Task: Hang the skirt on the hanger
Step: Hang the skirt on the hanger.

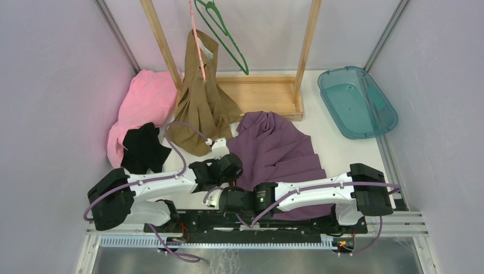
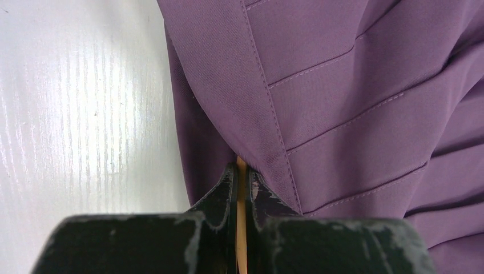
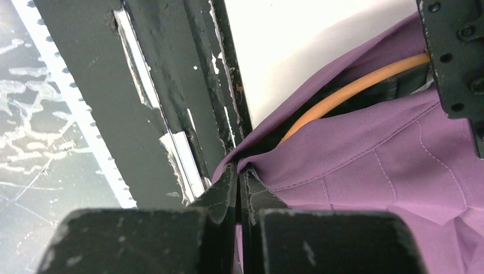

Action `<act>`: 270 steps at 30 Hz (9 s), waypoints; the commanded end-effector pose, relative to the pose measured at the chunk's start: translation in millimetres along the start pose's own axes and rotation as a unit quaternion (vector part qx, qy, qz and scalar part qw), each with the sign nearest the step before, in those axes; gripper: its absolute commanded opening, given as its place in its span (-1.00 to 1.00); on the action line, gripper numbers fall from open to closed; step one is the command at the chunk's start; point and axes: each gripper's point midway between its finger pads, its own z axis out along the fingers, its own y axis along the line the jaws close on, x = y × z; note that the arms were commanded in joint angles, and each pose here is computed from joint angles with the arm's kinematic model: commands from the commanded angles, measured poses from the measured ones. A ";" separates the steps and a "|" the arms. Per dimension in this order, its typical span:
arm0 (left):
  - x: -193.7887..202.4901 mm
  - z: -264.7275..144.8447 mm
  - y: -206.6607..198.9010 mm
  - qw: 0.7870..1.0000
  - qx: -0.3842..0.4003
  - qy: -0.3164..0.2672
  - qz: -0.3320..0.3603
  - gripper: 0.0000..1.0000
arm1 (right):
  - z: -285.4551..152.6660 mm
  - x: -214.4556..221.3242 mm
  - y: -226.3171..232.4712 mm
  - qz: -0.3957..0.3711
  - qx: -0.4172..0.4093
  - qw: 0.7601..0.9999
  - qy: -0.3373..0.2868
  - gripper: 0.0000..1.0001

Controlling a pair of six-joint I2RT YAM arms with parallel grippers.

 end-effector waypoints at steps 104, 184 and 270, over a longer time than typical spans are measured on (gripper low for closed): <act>-60.7 -76.2 75.4 0.978 0.010 -0.174 -0.114 0.98 | 22.2 -121.6 -64.9 0.151 0.073 0.938 -0.302 -0.98; -87.4 -132.9 88.8 0.965 0.076 -0.196 -0.156 0.98 | 100.5 -56.4 -127.0 0.374 0.182 0.907 -0.068 0.30; -39.5 -49.5 59.2 0.997 0.037 -0.059 -0.044 0.20 | 56.7 -14.8 -173.7 0.237 0.170 0.956 -0.018 -0.13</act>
